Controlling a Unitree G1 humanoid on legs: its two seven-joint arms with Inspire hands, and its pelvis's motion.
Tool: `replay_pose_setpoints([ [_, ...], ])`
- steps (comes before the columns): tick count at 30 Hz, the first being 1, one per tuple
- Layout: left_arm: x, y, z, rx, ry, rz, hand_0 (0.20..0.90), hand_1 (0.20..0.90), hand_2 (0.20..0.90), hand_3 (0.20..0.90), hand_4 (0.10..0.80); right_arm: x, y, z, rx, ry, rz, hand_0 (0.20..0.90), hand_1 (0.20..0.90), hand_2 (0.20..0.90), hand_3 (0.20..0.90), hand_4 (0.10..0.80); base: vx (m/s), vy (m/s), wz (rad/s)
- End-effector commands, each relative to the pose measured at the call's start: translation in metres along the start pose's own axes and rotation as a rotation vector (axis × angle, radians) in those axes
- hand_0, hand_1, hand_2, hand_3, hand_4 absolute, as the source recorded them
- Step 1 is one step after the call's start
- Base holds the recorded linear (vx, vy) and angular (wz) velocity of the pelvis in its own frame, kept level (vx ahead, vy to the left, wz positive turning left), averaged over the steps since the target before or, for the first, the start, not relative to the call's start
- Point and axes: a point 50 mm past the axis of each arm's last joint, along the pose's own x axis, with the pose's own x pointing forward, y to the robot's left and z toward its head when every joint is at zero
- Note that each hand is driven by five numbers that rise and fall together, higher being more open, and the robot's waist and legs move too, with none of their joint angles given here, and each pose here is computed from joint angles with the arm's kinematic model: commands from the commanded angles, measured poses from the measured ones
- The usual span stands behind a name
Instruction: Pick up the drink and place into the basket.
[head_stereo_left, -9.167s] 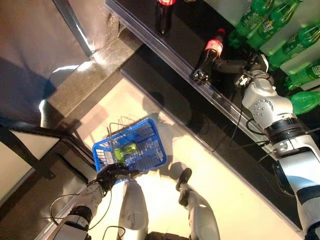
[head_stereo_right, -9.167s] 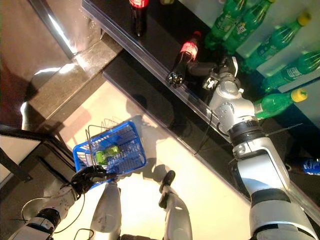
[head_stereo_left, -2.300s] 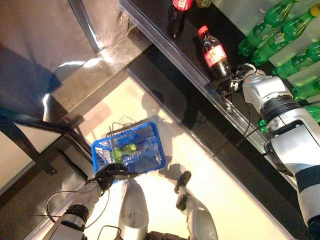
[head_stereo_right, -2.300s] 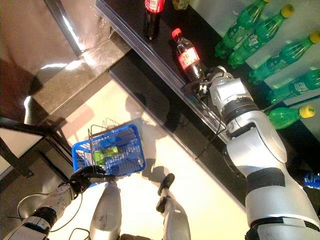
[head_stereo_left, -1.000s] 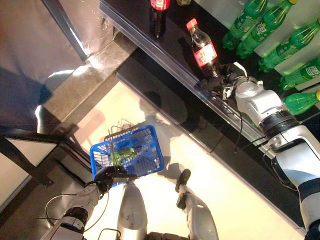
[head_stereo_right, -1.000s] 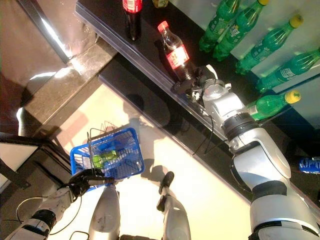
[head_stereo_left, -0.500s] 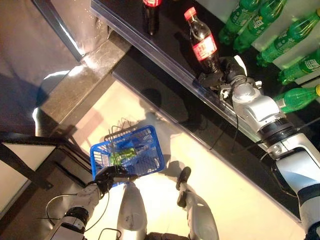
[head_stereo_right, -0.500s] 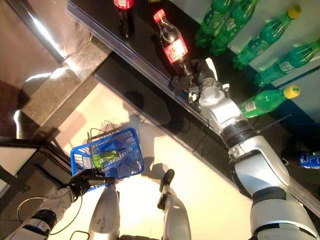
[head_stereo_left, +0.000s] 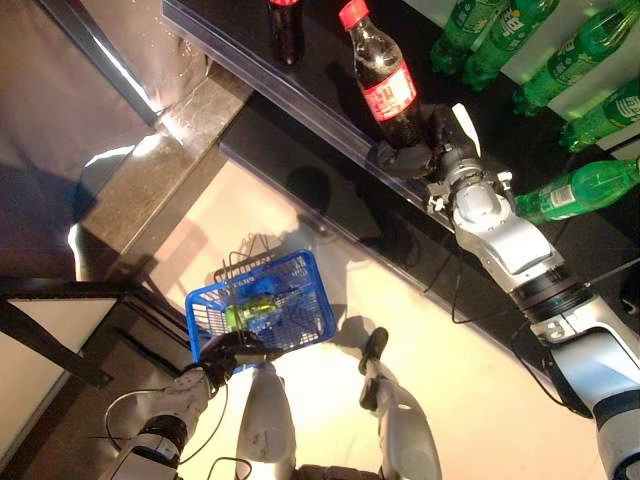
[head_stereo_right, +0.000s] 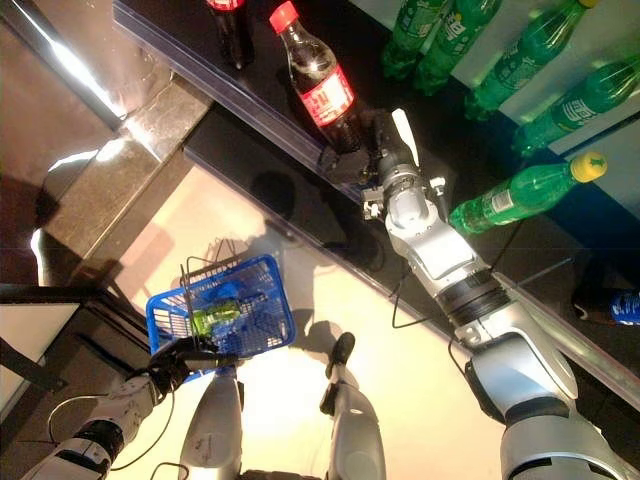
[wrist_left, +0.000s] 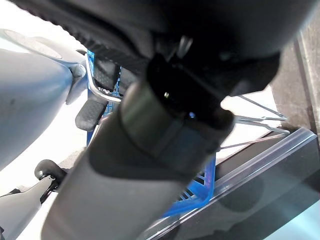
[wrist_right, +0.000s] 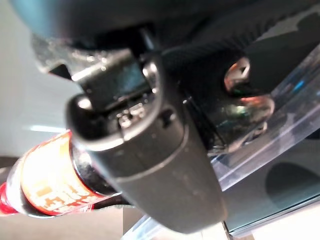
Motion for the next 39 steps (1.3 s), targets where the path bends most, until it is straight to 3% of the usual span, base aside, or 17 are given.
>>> replay_pose_setpoints([
  [1,-0.004,-0.012,-0.006,-0.011,-0.077,-0.072,0.3,0.3,0.3,0.2,0.1,-0.017,-0.044,0.117,0.071,-0.577,-0.12,0.3,0.3,0.3,0.2,0.1,0.0,0.0,0.0],
  [10,-0.005,-0.013,-0.009,-0.021,-0.079,-0.072,0.3,0.3,0.3,0.2,0.1,-0.026,-0.035,0.117,0.083,-0.623,-0.07,0.3,0.3,0.3,0.2,0.1,0.01,0.002,0.0],
  [26,-0.017,-0.016,-0.041,-0.089,-0.066,-0.107,0.3,0.3,0.3,0.2,0.1,-0.052,-0.015,0.052,0.178,-0.49,0.047,0.3,0.3,0.3,0.2,0.1,0.116,0.014,0.0],
  [39,-0.023,-0.032,-0.015,-0.2,-0.212,-0.237,0.3,0.3,0.3,0.2,0.1,-0.067,0.002,0.018,0.256,-0.361,0.066,0.3,0.3,0.3,0.2,0.1,0.089,-0.018,0.05],
])
